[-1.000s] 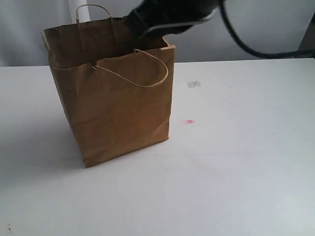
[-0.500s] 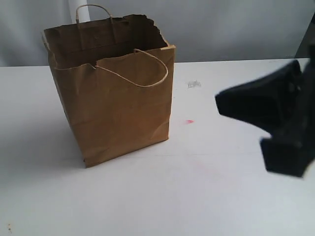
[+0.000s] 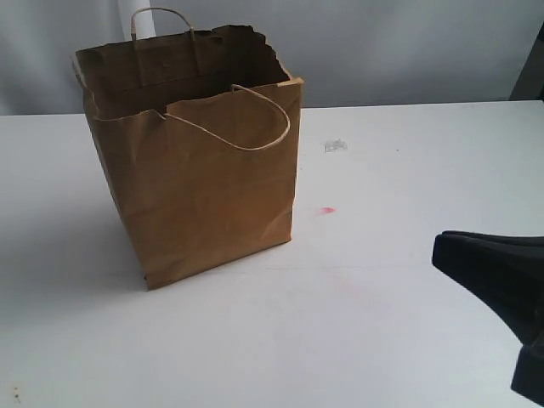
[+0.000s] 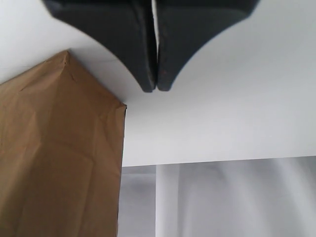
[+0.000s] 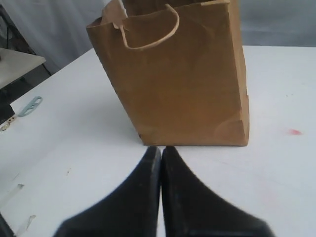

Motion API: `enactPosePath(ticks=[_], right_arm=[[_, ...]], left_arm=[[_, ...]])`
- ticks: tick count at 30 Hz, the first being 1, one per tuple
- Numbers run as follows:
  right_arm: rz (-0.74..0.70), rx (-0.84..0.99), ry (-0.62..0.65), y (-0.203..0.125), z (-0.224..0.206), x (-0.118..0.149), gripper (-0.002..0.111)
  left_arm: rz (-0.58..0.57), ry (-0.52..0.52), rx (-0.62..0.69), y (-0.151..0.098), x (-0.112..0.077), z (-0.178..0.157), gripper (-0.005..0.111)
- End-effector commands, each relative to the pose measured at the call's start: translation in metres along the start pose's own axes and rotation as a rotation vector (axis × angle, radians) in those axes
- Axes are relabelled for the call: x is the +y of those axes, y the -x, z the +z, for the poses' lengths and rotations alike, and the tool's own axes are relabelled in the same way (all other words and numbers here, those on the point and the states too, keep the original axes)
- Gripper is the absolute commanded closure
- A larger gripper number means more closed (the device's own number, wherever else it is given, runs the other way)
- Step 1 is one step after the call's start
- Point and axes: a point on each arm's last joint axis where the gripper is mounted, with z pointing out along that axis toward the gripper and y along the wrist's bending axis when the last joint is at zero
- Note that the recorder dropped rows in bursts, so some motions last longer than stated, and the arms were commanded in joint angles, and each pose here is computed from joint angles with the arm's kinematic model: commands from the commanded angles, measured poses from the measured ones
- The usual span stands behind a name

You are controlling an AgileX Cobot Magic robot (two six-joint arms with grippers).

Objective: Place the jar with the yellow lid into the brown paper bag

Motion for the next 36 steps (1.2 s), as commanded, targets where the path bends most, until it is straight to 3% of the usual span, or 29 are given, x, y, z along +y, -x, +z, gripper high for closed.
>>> enactPosePath(ticks=[1,15,22,30,36], right_arm=[[0.015,-0.013,-0.004,-0.002,0.0,-0.001,0.108],[0.015,-0.013,-0.004,-0.002,0.0,-0.001,0.108],[-0.256,-0.126,-0.101,0.001,-0.016,-0.011,0.108],[-0.286,-0.426,-0.278,-0.035,-0.039,-0.036,0.108],[-0.261,-0.444,-0.323,-0.065,-0.041,-0.047,0.108]], left_arm=[[-0.006,-0.008,-0.008,0.001,-0.001,0.0,0.106],[-0.006,-0.008,-0.008,0.001,-0.001,0.0,0.106],[-0.006,-0.008,-0.008,0.001,-0.001,0.0,0.106],[-0.006,-0.008,-0.008,0.001,-0.001,0.0,0.106],[-0.006,-0.008,-0.008,0.001,-0.001,0.0,0.106]])
